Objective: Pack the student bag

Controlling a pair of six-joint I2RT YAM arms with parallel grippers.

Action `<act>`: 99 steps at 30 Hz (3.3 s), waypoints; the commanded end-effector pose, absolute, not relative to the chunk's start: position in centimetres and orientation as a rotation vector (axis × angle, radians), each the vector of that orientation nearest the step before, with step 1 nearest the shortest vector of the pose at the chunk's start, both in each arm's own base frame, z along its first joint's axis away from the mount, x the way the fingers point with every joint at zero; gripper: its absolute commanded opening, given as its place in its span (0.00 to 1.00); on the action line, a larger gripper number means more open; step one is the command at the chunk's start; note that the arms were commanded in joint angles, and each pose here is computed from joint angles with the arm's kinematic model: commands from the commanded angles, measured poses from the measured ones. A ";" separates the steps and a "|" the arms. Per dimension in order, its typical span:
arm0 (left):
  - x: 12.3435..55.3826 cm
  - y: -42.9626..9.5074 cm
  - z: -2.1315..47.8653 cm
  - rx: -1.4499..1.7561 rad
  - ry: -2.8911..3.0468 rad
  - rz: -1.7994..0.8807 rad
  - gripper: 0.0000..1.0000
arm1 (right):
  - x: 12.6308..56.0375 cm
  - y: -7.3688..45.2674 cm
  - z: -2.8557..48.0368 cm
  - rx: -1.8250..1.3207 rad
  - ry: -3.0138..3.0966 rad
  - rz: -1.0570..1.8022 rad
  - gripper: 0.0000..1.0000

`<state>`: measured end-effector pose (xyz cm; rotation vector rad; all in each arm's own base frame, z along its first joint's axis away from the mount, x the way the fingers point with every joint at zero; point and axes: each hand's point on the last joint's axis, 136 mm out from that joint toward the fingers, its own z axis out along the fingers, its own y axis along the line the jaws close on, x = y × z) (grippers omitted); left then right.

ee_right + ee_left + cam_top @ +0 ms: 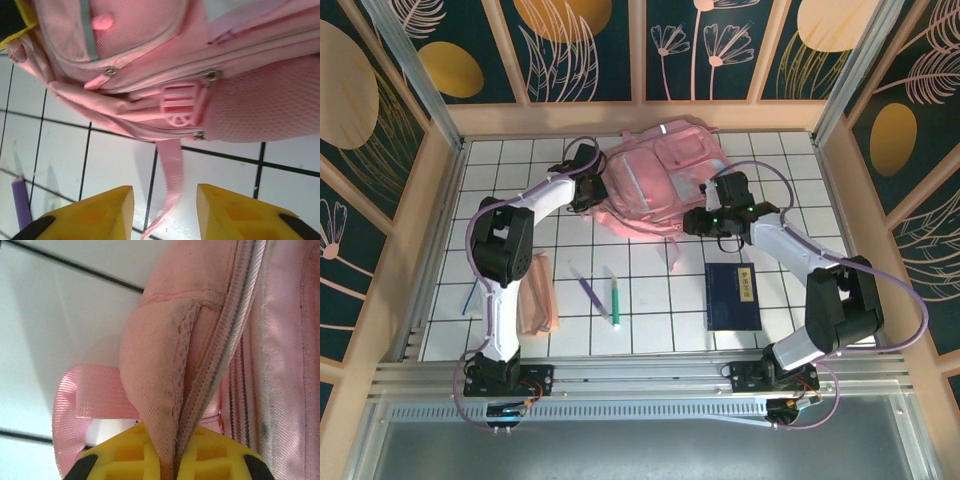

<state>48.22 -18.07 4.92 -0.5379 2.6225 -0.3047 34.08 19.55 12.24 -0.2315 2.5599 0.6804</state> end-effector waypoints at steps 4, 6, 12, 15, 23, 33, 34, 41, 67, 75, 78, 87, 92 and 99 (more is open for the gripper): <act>43.4 -21.9 9.9 -0.570 2.591 -0.796 0.00 | 30.6 21.6 10.7 -0.554 2.558 0.725 0.46; 42.8 -22.3 11.0 -0.579 2.566 -0.868 0.00 | 31.5 20.2 10.1 -0.551 2.502 0.652 0.45; 42.6 -23.1 13.6 -0.570 2.519 -0.970 0.00 | 33.7 16.7 7.9 -0.425 2.546 0.562 0.42; 42.6 -23.7 14.3 -0.569 2.509 -1.034 0.00 | 33.5 16.0 7.1 -0.425 2.579 0.503 0.42; 42.2 -24.2 16.2 -0.582 2.465 -1.123 0.00 | 33.6 15.1 6.7 -0.374 2.547 0.447 0.40; 41.2 -24.0 16.8 -0.634 2.435 -1.173 0.00 | 36.3 13.5 8.8 -0.226 2.397 0.140 0.37; 41.2 -23.8 16.8 -0.643 2.432 -1.167 0.00 | 36.5 13.2 9.1 -0.180 2.380 0.106 0.37; 40.9 -23.5 16.4 -0.688 2.425 -1.163 0.00 | 36.4 11.5 11.4 0.064 2.275 -0.050 0.28; 40.3 -23.2 15.3 -0.762 2.396 -1.147 0.00 | 29.3 21.1 12.6 -0.637 2.592 0.631 0.00; 39.5 -26.4 15.3 -0.734 2.402 -1.194 0.00 | 29.0 26.4 14.4 -0.649 2.550 0.973 0.00; 39.0 -28.0 15.4 -0.729 2.394 -1.245 0.00 | 28.8 28.4 15.1 -0.663 2.530 1.031 0.00; 37.6 -29.6 16.5 -0.841 2.313 -1.267 0.00 | 32.0 31.0 15.5 -0.539 2.492 1.005 0.00; 35.4 -31.8 16.5 -0.925 2.273 -1.256 0.00 | 33.9 32.2 16.3 -0.548 2.450 1.012 0.00; 32.9 -36.2 19.2 -0.937 2.129 -1.324 0.00 | 34.1 31.5 14.9 -0.649 2.480 0.901 0.00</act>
